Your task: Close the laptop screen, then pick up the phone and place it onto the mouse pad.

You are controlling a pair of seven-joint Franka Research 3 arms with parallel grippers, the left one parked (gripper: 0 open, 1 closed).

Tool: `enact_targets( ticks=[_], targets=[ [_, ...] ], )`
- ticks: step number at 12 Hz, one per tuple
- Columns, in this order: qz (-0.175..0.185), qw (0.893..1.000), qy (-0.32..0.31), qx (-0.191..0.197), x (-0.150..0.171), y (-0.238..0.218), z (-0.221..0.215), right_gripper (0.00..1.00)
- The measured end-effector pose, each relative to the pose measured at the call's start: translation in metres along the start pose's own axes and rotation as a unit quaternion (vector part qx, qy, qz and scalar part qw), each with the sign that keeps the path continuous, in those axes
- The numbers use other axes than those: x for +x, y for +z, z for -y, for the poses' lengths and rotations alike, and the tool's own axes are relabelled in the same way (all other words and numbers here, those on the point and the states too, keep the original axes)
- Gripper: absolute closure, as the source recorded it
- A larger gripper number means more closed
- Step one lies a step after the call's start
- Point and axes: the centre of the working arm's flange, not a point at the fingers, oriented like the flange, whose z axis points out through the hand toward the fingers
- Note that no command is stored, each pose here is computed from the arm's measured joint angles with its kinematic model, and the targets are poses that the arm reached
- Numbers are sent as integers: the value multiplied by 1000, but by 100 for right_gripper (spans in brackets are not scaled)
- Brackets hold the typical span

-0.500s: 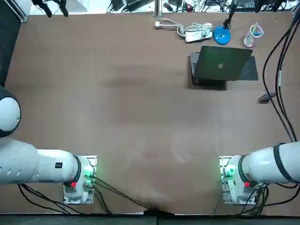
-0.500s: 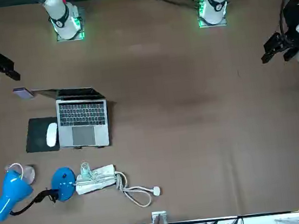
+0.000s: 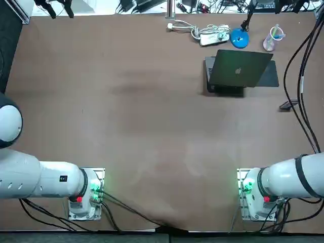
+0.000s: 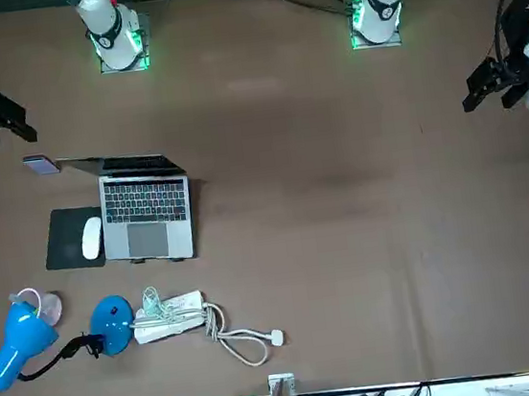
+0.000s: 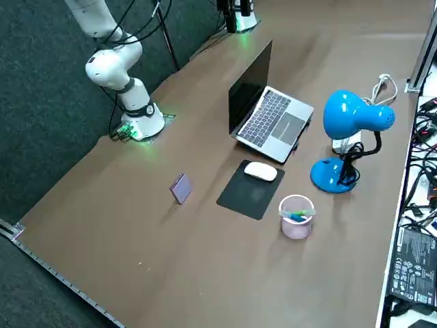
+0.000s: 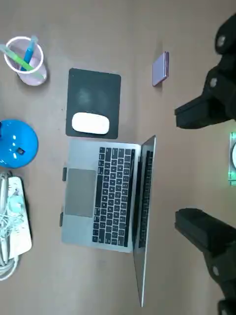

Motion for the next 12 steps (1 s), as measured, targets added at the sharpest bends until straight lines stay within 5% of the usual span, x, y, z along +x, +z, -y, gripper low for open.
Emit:
enact_targets(
  ticks=[5,12],
  targets=[
    [46,998,-40,3,3,51,51,4],
    [93,995,-26,22,-2,112,63,89]
  ],
)
